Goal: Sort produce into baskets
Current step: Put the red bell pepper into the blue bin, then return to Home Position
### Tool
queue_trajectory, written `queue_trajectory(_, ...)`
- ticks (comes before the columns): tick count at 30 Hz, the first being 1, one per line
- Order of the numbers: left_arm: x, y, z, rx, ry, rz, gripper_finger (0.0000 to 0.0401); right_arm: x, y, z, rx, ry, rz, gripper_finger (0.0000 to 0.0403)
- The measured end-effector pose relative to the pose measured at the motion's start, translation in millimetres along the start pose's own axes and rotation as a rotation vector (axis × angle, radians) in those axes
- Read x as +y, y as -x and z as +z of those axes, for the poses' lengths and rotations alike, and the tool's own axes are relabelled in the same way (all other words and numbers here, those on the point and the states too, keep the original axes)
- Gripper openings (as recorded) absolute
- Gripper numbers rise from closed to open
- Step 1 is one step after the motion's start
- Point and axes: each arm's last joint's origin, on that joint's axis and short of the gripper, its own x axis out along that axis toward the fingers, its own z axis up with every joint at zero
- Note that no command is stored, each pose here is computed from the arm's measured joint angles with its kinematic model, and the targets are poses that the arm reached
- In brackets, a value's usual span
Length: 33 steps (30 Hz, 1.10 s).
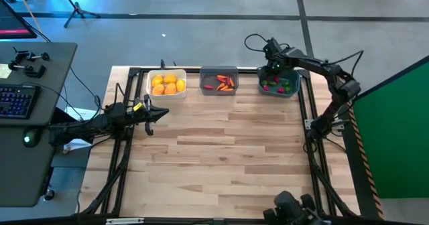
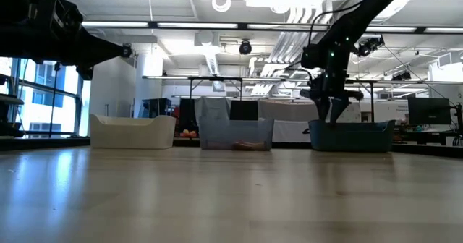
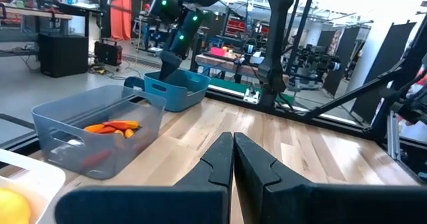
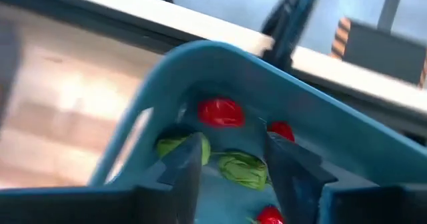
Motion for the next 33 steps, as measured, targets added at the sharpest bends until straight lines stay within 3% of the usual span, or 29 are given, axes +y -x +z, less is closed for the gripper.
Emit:
queue_trajectory(3, -0.4, 0.0, -0.5, 0.007, 0.005, -0.017, 0.0, 8.2, 15.6, -2.8, -0.046, 0.107, 0.014, 0.0123)
queue_trajectory(6, -1.0, 0.0, -0.9, 0.015, 0.001, -0.039, 0.0, 16.9, 37.7, -7.5, -0.111, 0.268, 0.035, 0.004)
queue_trajectory(8, -1.4, 0.0, -1.1, 0.017, 0.001, -0.05, 0.0, 22.4, 56.0, -11.0, -0.168, 0.36, 0.092, 0.0013)
queue_trajectory(12, -1.4, 0.0, -1.2, 0.018, -0.008, -0.051, 0.0, 29.3, 89.0, -29.6, -0.323, 0.479, 0.226, 0.0006)
queue_trajectory(18, -1.4, 0.0, -1.2, 0.018, -0.024, -0.05, 0.0, 26.6, 103.8, -89.1, -0.584, 0.541, 0.446, 0.0001)
queue_trajectory(23, -1.2, 0.0, -1.1, 0.016, -0.041, -0.044, 0.0, 20.5, 95.7, -136.6, -0.732, 0.567, 0.622, 0.0)
queue_trajectory(33, 0.4, -2.6, -4.0, 0.052, -0.013, -0.017, 0.0, -3.3, 59.4, -197.1, -0.947, 0.562, 0.799, 0.0)
